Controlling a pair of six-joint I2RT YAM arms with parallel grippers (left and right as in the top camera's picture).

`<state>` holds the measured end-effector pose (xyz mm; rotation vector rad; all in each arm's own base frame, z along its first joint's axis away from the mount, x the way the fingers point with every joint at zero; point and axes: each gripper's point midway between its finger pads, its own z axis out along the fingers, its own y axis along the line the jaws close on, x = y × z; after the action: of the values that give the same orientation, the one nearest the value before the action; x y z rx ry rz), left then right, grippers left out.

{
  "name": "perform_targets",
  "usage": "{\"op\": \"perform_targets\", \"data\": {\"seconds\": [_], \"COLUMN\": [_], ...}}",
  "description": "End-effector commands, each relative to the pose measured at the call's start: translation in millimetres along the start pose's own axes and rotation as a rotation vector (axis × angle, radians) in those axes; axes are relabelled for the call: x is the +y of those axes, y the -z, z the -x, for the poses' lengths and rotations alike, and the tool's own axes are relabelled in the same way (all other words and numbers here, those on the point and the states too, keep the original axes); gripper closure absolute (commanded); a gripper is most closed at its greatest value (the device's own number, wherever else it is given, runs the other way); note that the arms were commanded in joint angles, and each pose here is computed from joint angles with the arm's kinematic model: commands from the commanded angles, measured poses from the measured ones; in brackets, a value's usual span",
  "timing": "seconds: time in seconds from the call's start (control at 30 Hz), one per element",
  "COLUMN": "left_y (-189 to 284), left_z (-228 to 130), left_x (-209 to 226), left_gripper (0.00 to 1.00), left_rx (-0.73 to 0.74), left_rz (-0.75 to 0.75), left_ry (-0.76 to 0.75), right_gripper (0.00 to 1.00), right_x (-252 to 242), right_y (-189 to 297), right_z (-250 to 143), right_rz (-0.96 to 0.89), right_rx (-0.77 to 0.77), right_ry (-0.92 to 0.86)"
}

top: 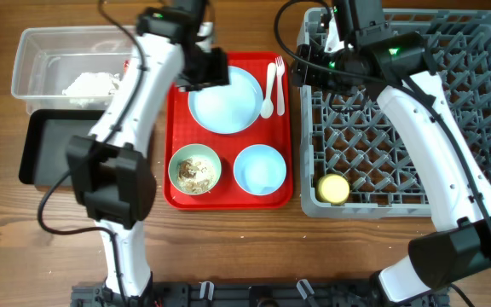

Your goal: Sort waste into correct bins and load items into the dishwasher rack

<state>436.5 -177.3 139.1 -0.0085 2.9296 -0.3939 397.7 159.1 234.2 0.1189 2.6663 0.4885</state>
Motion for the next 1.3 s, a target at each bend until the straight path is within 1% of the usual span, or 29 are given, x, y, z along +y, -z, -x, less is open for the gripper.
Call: {"op": "perform_targets", "data": {"seconds": [0.0, 0.13, 0.23, 0.4, 0.53, 0.7, 1.27], "left_y": [-31.9, -51.6, -62.8, -81.1, -94.5, -102.9, -115.4], "left_z": [-8.3, -14.4, -18.8, -24.9, -30.0, -34.3, -38.8], "left_x": [-19.0, -29.2, -35.6, -38.2, -36.5, -36.5, -41.9], "left_gripper": [0.36, 0.36, 0.36, 0.39, 0.43, 0.44, 0.44], "left_rx": [0.005, 0.002, 0.013, 0.041, 0.068, 0.086, 0.096], "left_rz": [0.089, 0.155, 0.160, 0.169, 0.179, 0.184, 0.185], "left_ry": [-0.065, -0.121, -0.140, -0.153, -0.157, -0.161, -0.178], "right_gripper": [0.25, 0.24, 0.24, 0.24, 0.24, 0.25, 0.24], "right_x": [-15.6, -34.7, -45.0, -47.3, -47.2, -47.3, -47.8], "right_y": [1.1, 4.4, 6.5, 7.0, 6.8, 6.8, 6.8], "right_z": [3.0, 0.4, -2.7, -4.4, -4.2, -4.3, -4.1], "right_rz": [-0.040, -0.072, -0.091, -0.097, -0.097, -0.097, -0.099], "right_rx": [0.004, 0.031, 0.050, 0.059, 0.058, 0.058, 0.057], "right_ry": [-0.036, -0.080, -0.104, -0.100, -0.100, -0.100, -0.100]}}
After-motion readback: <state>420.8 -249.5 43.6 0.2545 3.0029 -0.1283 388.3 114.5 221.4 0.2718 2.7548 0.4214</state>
